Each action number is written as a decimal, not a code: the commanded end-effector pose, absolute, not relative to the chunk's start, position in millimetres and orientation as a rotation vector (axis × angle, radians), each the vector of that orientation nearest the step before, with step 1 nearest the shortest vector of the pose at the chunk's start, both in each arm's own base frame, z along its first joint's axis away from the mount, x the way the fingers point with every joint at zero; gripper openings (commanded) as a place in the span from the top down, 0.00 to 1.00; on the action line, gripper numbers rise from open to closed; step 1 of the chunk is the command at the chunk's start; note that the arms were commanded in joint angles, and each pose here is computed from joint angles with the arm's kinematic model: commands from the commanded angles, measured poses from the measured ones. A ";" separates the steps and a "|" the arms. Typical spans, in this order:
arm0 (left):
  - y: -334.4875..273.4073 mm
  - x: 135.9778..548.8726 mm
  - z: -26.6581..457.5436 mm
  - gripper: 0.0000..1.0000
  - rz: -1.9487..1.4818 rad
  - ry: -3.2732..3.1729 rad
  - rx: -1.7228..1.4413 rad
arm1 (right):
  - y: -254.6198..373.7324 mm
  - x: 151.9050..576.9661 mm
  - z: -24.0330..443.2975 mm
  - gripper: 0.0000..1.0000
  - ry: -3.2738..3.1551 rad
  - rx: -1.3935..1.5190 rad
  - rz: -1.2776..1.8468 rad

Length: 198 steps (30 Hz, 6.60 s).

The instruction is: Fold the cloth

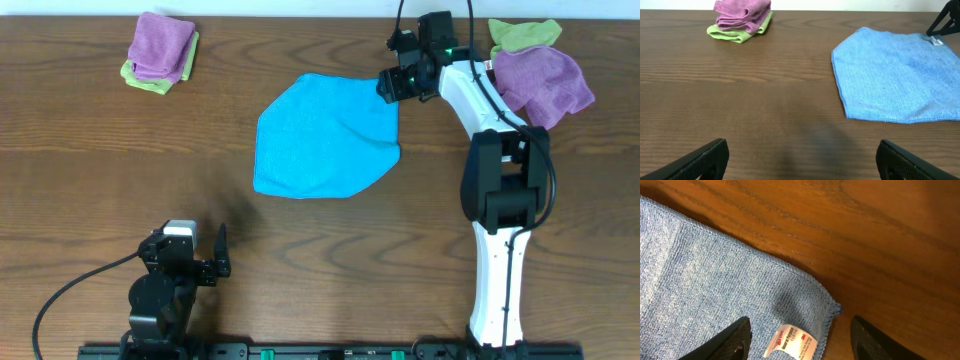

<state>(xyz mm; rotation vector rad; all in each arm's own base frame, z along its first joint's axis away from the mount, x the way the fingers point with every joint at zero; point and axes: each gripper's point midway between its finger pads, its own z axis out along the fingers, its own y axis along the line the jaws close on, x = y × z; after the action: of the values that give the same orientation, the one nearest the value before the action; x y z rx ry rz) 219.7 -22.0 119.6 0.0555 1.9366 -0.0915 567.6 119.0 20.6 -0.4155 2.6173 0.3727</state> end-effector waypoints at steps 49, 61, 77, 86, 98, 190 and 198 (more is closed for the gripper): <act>-23.4 219.2 111.0 0.05 -0.092 1.953 0.068 | 49.5 596.5 265.1 0.99 2.334 -0.178 0.133; -23.4 219.2 111.0 0.05 -0.092 1.953 0.068 | 339.2 418.6 242.9 0.37 2.422 -1.029 0.563; -23.4 219.2 111.0 0.05 -0.092 1.953 0.068 | 263.5 439.8 166.9 0.20 2.709 -0.923 0.072; -23.4 219.2 111.0 0.05 -0.092 1.953 0.068 | 215.5 452.6 85.0 0.98 2.912 -0.790 0.057; -23.4 219.2 111.0 0.05 -0.092 1.953 0.068 | 220.8 434.9 108.5 0.98 2.908 -0.759 0.143; -189.0 412.2 160.4 0.05 -0.133 2.437 0.365 | 73.1 201.4 240.1 0.15 2.497 -0.223 0.169; -208.2 493.9 118.8 0.05 0.031 2.440 0.424 | 81.3 239.2 242.4 0.48 2.445 -0.199 0.168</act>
<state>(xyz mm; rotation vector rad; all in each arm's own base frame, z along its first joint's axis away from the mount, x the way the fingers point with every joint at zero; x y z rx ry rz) 473.0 -214.7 121.7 0.4214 2.4604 -0.0607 228.4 81.8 247.2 -0.2183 2.4311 0.1889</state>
